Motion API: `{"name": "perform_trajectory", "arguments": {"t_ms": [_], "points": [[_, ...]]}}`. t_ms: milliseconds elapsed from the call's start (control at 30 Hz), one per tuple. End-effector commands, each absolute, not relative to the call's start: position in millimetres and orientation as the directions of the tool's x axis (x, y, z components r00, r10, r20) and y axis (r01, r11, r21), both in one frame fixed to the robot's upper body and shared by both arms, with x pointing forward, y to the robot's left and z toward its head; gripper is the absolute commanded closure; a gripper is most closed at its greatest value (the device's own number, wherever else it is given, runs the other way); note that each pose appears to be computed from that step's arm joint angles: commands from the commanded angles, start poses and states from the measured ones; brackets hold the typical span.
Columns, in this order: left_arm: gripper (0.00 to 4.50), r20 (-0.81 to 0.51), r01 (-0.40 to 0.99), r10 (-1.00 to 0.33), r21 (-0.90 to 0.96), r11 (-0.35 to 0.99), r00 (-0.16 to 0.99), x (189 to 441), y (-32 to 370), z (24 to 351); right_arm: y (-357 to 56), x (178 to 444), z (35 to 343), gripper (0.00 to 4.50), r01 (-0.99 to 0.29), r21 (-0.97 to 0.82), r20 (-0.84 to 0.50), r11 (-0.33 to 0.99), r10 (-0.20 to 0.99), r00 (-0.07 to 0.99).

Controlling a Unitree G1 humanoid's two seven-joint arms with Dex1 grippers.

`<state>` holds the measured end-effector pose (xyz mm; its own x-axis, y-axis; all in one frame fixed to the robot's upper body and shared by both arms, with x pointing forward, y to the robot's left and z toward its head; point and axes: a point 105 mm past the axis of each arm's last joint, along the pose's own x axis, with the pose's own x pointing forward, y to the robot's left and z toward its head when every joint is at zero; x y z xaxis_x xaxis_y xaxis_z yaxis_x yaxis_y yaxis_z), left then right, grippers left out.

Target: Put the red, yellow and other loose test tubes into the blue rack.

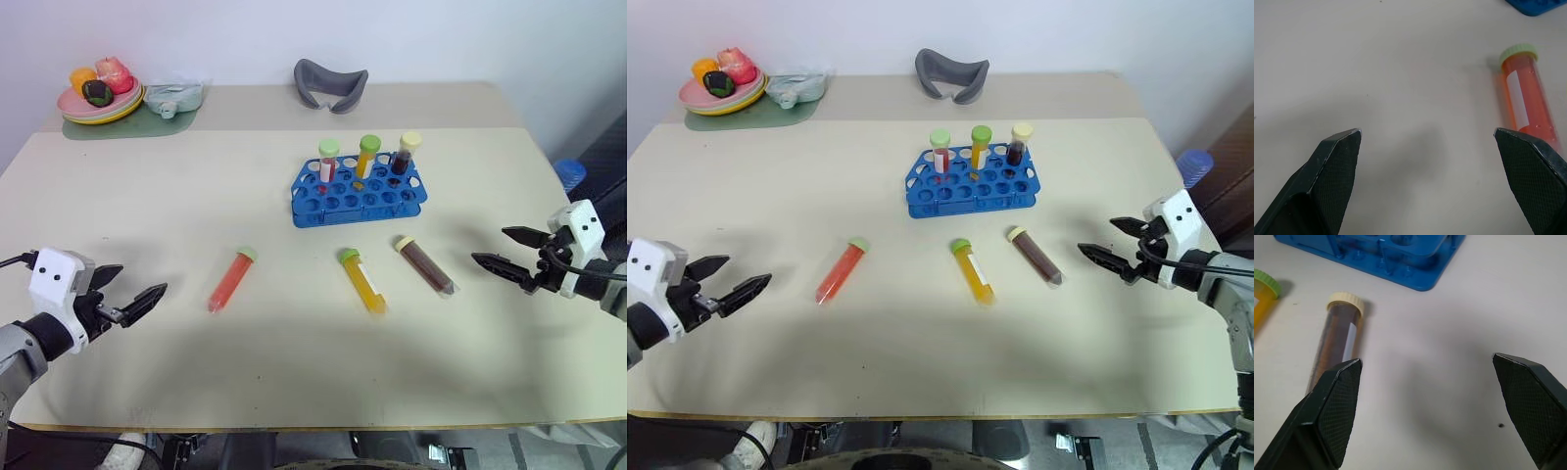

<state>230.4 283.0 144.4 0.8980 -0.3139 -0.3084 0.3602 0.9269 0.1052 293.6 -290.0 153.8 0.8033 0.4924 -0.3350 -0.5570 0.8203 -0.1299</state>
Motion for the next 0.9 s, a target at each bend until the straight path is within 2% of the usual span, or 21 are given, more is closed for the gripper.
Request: {"name": "perform_trajectory", "arguments": {"t_ms": [33, 267, 367, 500, 633, 733, 900], "points": [[0.02, -0.275, 0.346, -0.301, 0.131, 0.929, 0.913, 228, 283, 154, -288, 298, 164, 0.16, -0.556, -0.161, -0.302, 0.815, 0.496, 0.814], [0.02, -0.253, 0.376, -0.338, 0.120, 0.919, 0.907, 232, 271, 156, -283, 304, 164, 0.16, -0.543, -0.193, -0.315, 0.818, 0.472, 0.823], [0.02, -0.239, 0.497, -0.458, 0.136, 0.857, 0.856, 243, 238, 160, -269, 302, 174, 0.16, -0.547, -0.205, -0.331, 0.812, 0.468, 0.819], [0.02, -0.194, 0.659, -0.633, 0.131, 0.741, 0.750, 255, 186, 163, -250, 294, 181, 0.16, -0.565, -0.210, -0.391, 0.798, 0.461, 0.797], [0.02, -0.176, 0.802, -0.783, 0.113, 0.586, 0.597, 258, 137, 159, -240, 290, 182, 0.16, -0.498, -0.213, -0.506, 0.841, 0.341, 0.792], [0.02, -0.164, 0.864, -0.849, 0.112, 0.490, 0.503, 258, 114, 158, -230, 286, 183, 0.16, -0.450, -0.137, -0.595, 0.883, 0.289, 0.750], [0.02, -0.184, 0.924, -0.907, 0.134, 0.359, 0.379, 257, 94, 149, -208, 296, 179, 0.16, -0.478, -0.118, -0.671, 0.870, 0.285, 0.684]]}}
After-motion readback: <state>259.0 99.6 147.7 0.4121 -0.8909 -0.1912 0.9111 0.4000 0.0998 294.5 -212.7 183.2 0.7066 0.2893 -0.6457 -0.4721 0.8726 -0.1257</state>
